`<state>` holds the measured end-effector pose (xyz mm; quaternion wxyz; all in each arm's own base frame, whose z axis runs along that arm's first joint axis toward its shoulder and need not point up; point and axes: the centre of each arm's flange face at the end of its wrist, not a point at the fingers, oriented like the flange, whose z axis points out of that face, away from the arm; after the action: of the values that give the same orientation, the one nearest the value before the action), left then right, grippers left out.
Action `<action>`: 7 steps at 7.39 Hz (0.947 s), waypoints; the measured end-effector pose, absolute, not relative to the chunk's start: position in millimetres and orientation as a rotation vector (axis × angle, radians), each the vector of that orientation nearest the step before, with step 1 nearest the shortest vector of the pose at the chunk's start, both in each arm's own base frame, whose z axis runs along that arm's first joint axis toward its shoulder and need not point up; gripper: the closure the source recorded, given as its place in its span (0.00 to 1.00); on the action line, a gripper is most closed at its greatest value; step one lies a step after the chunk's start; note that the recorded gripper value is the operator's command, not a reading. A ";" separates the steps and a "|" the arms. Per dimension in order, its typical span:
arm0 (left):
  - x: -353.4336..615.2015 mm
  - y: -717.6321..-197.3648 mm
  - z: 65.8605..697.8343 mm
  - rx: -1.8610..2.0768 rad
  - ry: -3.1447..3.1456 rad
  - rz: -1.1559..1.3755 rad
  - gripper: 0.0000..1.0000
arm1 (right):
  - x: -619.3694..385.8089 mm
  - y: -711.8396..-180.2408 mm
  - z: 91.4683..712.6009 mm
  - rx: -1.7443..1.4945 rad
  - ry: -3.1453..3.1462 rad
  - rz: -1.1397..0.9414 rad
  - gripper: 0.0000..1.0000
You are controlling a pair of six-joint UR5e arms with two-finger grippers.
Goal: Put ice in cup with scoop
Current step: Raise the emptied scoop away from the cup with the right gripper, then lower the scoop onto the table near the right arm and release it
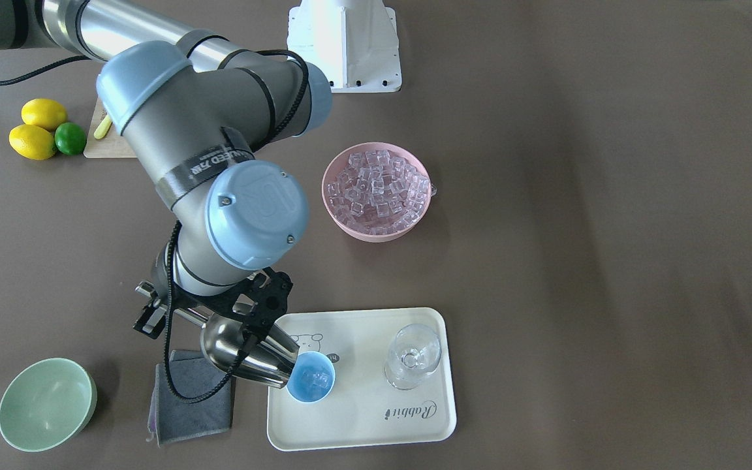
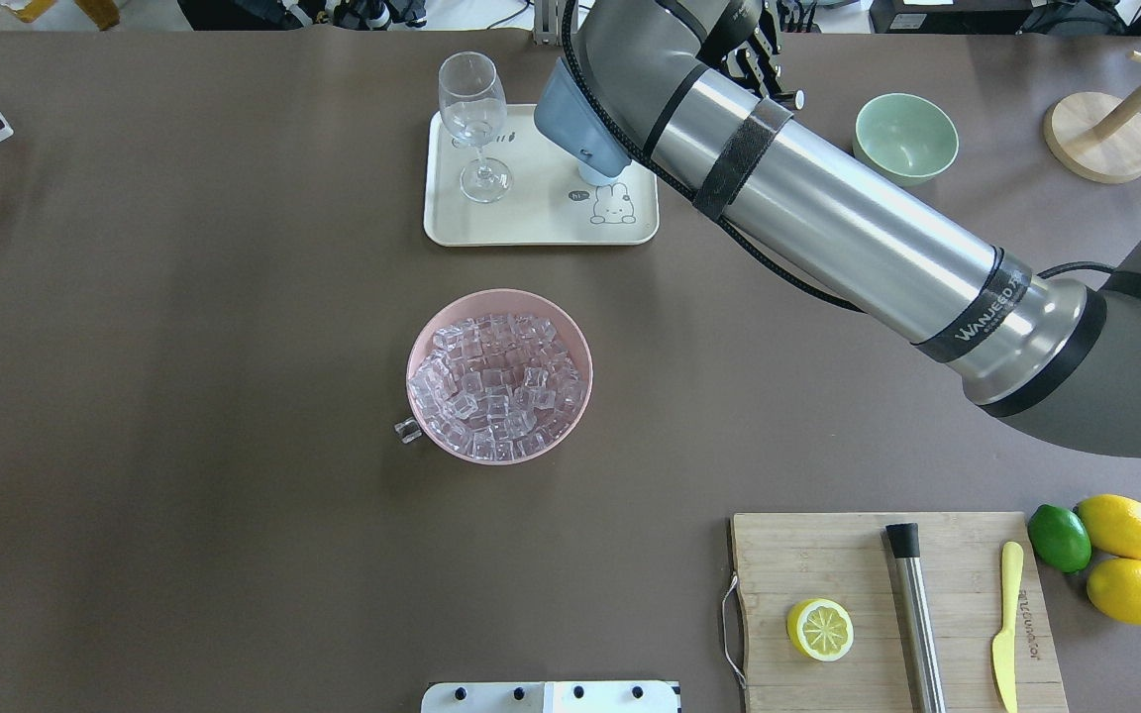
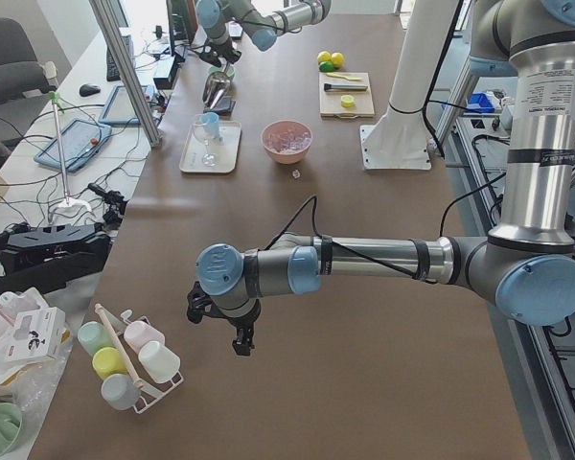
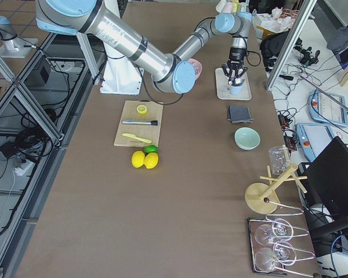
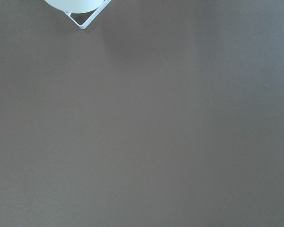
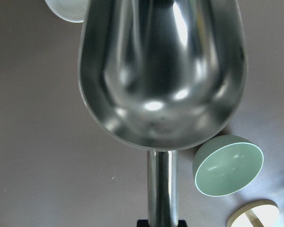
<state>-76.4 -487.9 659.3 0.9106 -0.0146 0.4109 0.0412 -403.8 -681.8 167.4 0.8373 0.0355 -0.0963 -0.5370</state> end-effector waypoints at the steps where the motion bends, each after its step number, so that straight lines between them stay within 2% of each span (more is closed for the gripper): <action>1: -76.6 -489.2 659.2 -0.030 0.847 0.085 0.01 | -374.6 -671.1 184.9 0.109 -0.258 -1.108 1.00; 4: -76.7 -491.1 657.8 -0.028 0.847 0.085 0.01 | -259.3 -602.2 263.7 0.176 -0.436 -0.941 1.00; 7: -75.8 -491.9 657.1 -0.027 0.847 0.088 0.01 | -154.2 -520.8 400.5 0.049 -0.635 -0.557 1.00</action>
<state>-75.8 -491.9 657.1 0.9106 -0.0133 0.4108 0.0427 -154.2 -520.8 400.5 0.9118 0.0237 -0.3082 -0.2702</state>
